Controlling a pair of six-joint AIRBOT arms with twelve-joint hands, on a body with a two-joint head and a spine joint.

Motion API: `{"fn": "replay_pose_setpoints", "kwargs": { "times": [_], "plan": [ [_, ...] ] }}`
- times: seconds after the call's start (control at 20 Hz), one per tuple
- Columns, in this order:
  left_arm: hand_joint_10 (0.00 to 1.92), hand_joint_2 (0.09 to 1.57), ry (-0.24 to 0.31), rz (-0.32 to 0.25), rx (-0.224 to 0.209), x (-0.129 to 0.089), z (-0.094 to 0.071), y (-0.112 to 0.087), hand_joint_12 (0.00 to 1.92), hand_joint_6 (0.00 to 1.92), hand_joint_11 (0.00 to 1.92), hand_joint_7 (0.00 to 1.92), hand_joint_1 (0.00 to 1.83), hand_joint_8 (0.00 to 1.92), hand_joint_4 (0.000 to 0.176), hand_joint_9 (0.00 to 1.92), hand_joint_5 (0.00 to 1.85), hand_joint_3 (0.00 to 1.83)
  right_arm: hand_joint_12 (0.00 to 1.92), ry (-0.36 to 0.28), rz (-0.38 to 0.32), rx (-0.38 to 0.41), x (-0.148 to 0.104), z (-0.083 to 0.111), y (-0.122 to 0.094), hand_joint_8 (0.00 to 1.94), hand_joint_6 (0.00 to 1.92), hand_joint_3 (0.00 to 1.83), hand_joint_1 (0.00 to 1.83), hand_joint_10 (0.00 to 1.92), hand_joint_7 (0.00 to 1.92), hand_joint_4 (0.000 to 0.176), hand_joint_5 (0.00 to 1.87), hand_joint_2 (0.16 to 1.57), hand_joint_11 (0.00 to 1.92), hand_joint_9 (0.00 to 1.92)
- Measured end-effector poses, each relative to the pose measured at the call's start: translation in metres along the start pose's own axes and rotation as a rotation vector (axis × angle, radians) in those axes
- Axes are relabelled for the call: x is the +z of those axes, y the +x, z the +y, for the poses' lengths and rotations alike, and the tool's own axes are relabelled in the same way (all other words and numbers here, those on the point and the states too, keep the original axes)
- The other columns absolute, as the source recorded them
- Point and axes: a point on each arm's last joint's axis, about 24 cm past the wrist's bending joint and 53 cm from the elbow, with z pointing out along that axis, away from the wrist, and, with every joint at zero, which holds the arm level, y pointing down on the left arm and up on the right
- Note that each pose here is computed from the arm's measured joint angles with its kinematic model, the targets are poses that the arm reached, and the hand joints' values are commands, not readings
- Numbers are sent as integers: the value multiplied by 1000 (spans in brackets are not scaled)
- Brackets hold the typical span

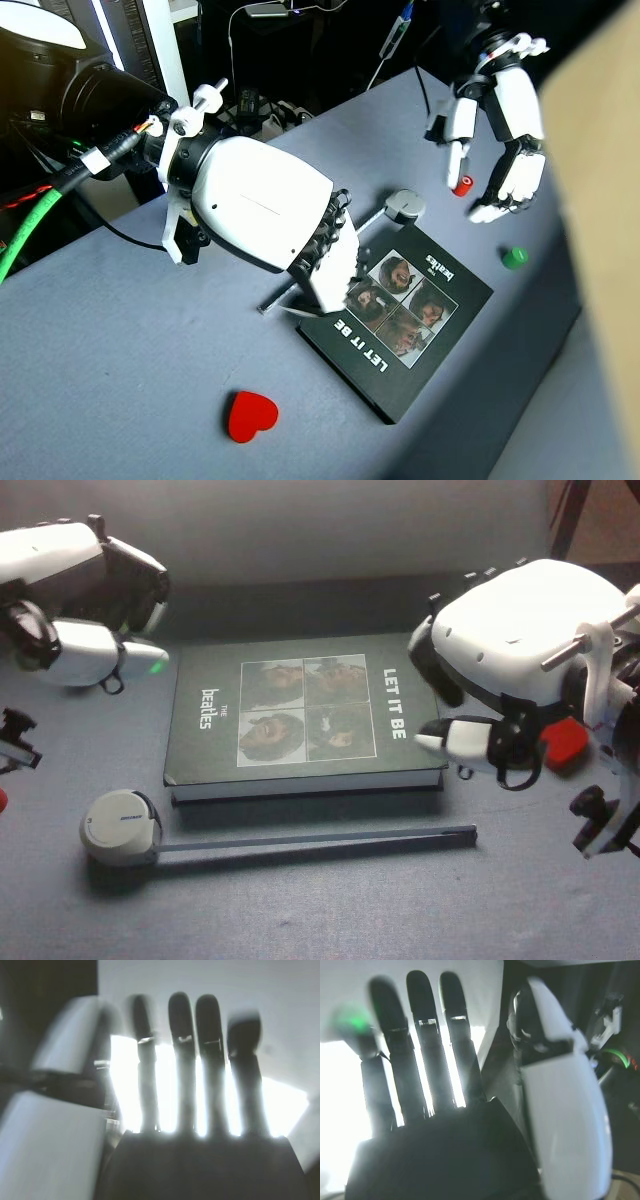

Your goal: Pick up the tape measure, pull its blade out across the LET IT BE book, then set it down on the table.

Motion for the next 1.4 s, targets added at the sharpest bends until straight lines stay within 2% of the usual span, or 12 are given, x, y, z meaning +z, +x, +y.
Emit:
{"fn": "replay_pose_setpoints", "kwargs": {
  "times": [0.05, 0.1, 0.15, 0.2, 0.25, 0.4, 0.45, 0.55, 0.7, 0.8, 0.95, 1.4],
  "plan": [
    [1921, 1211, -3, 2, 44, 1, -8, 2, 1921, 1921, 1412, 1365, 766, 1921, 0, 1414, 1269, 8, 1921, 8, -3, -5, -1, 0, 0, 1941, 1921, 0, 818, 1921, 1545, 0, 1249, 1321, 1873, 1719],
    [1921, 1264, 10, -2, 105, 1, -20, 2, 1921, 1921, 1549, 1463, 683, 1921, 0, 1545, 1347, 8, 1921, 11, -5, -8, -2, 0, 0, 1941, 1921, 0, 797, 1921, 1567, 137, 1313, 1375, 1884, 1723],
    [1921, 1307, 23, -13, 153, 4, -31, 1, 1921, 1921, 1644, 1508, 628, 1921, 81, 1611, 1377, 2, 1921, 8, -5, -9, -4, 2, 0, 1941, 1921, 0, 793, 1921, 1571, 168, 1326, 1387, 1886, 1724],
    [1921, 1322, 30, -28, 213, 8, -43, -3, 1921, 1921, 1685, 1522, 618, 1921, 157, 1631, 1383, 1, 1921, 2, -3, -10, -5, 5, 1, 1941, 1921, 1, 806, 1921, 1540, 174, 1297, 1393, 1884, 1723],
    [1921, 1328, 20, -44, 281, 10, -52, -7, 1921, 1921, 1697, 1524, 620, 1921, 172, 1632, 1379, 1, 1921, -1, -1, -11, -6, 6, 2, 1941, 1921, 2, 835, 1921, 1514, 176, 1258, 1401, 1882, 1706],
    [1921, 1341, -72, -67, 315, 10, -60, -11, 1921, 1921, 1699, 1509, 623, 1921, 176, 1614, 1367, 4, 1921, 4, -4, -15, -6, 5, 2, 1941, 1921, 0, 892, 1921, 1487, 176, 1210, 1394, 1876, 1681],
    [1921, 1342, -171, -59, 333, 5, -54, 1, 1921, 1921, 1698, 1508, 625, 1921, 176, 1612, 1366, 4, 1921, 5, -4, -14, -6, 5, 2, 1941, 1921, 0, 898, 1921, 1487, 176, 1210, 1394, 1876, 1681],
    [1921, 1341, -213, -46, 305, -2, -50, 14, 1921, 1921, 1699, 1506, 640, 1921, 176, 1610, 1366, 2, 1921, 3, -5, -16, -6, 5, 1, 1941, 1921, 0, 907, 1921, 1482, 176, 1228, 1395, 1877, 1681],
    [1921, 1346, -296, -12, 217, -15, -42, 63, 1921, 1921, 1704, 1514, 653, 1921, 176, 1613, 1370, 3, 1921, 17, -10, -18, -6, 1, 2, 1941, 1921, 0, 916, 1921, 1479, 176, 1235, 1381, 1867, 1681],
    [1921, 1351, -321, 24, 207, -20, -49, 97, 1921, 1921, 1709, 1516, 660, 1921, 176, 1616, 1367, 4, 1921, 28, -9, -15, -6, -2, 3, 1941, 1921, 0, 901, 1921, 1477, 176, 1201, 1388, 1866, 1674],
    [1921, 1357, -315, 24, 201, -17, -62, 115, 1921, 1921, 1714, 1526, 670, 1921, 176, 1627, 1373, 4, 1921, 29, -11, -15, -6, -3, 3, 1941, 1921, 0, 931, 1921, 1475, 176, 1214, 1384, 1868, 1677],
    [1921, 1362, -372, -28, 213, -21, -58, 106, 1921, 1921, 1712, 1534, 705, 1921, 176, 1633, 1372, 1, 1921, 30, -6, -12, -7, -3, 5, 1941, 1921, 0, 981, 1921, 1494, 176, 1247, 1303, 1893, 1709]
  ]
}}
